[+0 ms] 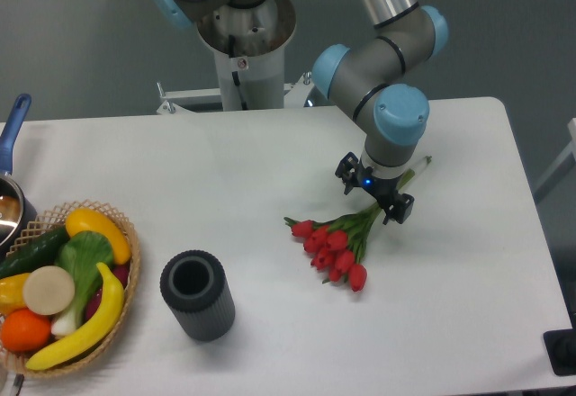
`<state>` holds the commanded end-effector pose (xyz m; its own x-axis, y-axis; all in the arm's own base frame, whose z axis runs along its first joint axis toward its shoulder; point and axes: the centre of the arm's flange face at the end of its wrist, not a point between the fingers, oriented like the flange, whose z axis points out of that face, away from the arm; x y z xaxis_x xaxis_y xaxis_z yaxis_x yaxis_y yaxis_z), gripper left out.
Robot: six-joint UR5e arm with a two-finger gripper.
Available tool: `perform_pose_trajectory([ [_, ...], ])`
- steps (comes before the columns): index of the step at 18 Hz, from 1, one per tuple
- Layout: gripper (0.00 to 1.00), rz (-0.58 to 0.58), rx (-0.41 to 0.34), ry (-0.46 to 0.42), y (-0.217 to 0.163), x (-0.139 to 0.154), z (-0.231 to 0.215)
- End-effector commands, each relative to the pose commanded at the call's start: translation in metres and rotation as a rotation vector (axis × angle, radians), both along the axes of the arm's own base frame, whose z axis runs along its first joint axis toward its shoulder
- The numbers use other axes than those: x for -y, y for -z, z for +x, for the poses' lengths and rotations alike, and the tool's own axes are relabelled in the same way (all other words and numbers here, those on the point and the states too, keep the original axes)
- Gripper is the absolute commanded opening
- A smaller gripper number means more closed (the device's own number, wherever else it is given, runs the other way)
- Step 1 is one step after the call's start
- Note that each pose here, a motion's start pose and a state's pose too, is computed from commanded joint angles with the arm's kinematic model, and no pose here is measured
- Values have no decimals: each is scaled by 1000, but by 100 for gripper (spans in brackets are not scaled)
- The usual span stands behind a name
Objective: Pick up the flowers from the table
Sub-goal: 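Lower the gripper around the tulip stems just below the blooms, then close the gripper on the tulip stems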
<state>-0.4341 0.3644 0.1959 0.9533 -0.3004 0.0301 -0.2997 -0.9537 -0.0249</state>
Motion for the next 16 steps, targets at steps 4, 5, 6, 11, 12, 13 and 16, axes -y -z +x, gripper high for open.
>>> perform_pose_trajectory([
  [4, 100, -5, 8, 5, 7, -2, -4],
  [5, 97, -5, 8, 5, 7, -2, -4],
  [6, 89, -6, 6, 3, 7, -2, -6],
  [11, 50, 1, -6, -5, 1, -3, -12],
  [12, 43, 2, -7, -5, 0, -3, -13],
  [13, 33, 1, -6, -6, 0, -3, -13],
  [16, 20, 3, -9, -6, -1, -3, -13],
])
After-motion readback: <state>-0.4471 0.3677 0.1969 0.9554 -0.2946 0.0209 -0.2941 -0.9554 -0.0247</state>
